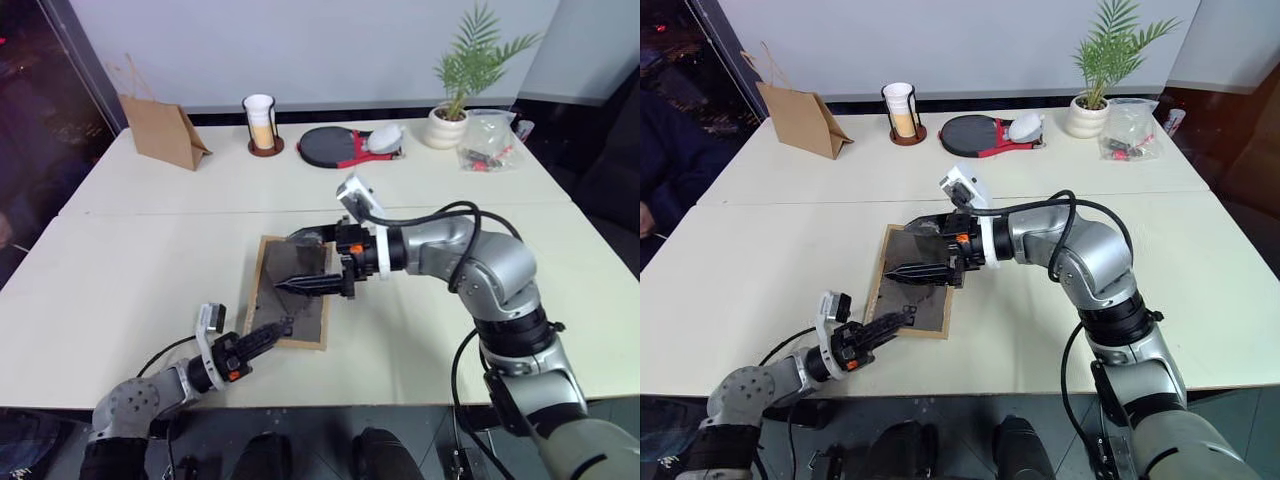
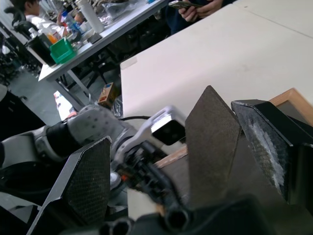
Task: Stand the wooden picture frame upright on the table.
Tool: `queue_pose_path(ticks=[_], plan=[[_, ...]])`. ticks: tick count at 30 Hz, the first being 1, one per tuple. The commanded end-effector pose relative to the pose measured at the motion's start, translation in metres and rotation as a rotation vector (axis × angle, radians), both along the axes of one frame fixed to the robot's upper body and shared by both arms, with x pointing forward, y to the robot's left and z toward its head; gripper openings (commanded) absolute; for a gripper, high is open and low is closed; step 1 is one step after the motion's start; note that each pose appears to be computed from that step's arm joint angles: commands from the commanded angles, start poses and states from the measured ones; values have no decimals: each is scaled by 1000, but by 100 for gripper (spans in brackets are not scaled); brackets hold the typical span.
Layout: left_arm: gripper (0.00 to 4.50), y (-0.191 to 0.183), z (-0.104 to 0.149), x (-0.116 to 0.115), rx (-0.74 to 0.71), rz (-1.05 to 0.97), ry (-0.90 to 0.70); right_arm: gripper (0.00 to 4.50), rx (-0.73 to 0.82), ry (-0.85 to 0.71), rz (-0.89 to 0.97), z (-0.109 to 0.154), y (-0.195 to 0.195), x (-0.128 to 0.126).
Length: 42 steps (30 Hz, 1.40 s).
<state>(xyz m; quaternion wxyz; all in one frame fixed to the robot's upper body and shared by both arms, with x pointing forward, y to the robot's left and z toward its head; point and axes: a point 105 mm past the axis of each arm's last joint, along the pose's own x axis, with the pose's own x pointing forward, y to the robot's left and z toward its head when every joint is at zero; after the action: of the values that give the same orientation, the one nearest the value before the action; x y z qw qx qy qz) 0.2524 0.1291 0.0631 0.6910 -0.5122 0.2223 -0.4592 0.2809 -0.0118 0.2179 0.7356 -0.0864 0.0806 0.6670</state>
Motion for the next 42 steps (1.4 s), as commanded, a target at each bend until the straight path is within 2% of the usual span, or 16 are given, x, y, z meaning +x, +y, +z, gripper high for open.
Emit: queue_pose_path(ticks=[1, 3, 5, 8, 11, 16, 21, 24, 28, 30, 35, 42], plan=[[109, 7, 8, 9, -15, 62, -8, 443, -16, 2, 70, -3, 5, -15], [109, -28, 58, 14, -30, 41, -99, 443, -22, -34, 39, -2, 2, -9], [109, -41, 82, 12, -34, 39, -125, 443, -36, -78, 6, 0, -3, -3], [109, -32, 78, 10, -32, 51, -82, 443, -57, -211, -37, 10, -18, 7], [109, -32, 97, 7, -43, 39, -99, 443, -85, -350, -92, 22, -39, 16], [109, -30, 121, 4, -52, 33, -98, 443, -167, -487, -193, 29, -71, 30], [109, -29, 123, 4, -33, 48, -95, 443, -253, -561, -219, 22, -91, 35], [109, -28, 122, 3, -37, 47, -92, 443, -293, -671, -249, 18, -94, 44], [109, -30, 119, 3, -44, 52, -79, 443, -370, -961, -257, 11, -93, 60], [109, -30, 117, 4, -51, 67, -59, 443, -369, -1162, -278, 16, -88, 68], [109, -30, 111, 5, -73, 92, -24, 443, -341, -1606, -203, 9, -71, 66], [109, -34, 106, 5, -94, 117, 18, 443, -205, -1827, -108, -2, -48, 58]])
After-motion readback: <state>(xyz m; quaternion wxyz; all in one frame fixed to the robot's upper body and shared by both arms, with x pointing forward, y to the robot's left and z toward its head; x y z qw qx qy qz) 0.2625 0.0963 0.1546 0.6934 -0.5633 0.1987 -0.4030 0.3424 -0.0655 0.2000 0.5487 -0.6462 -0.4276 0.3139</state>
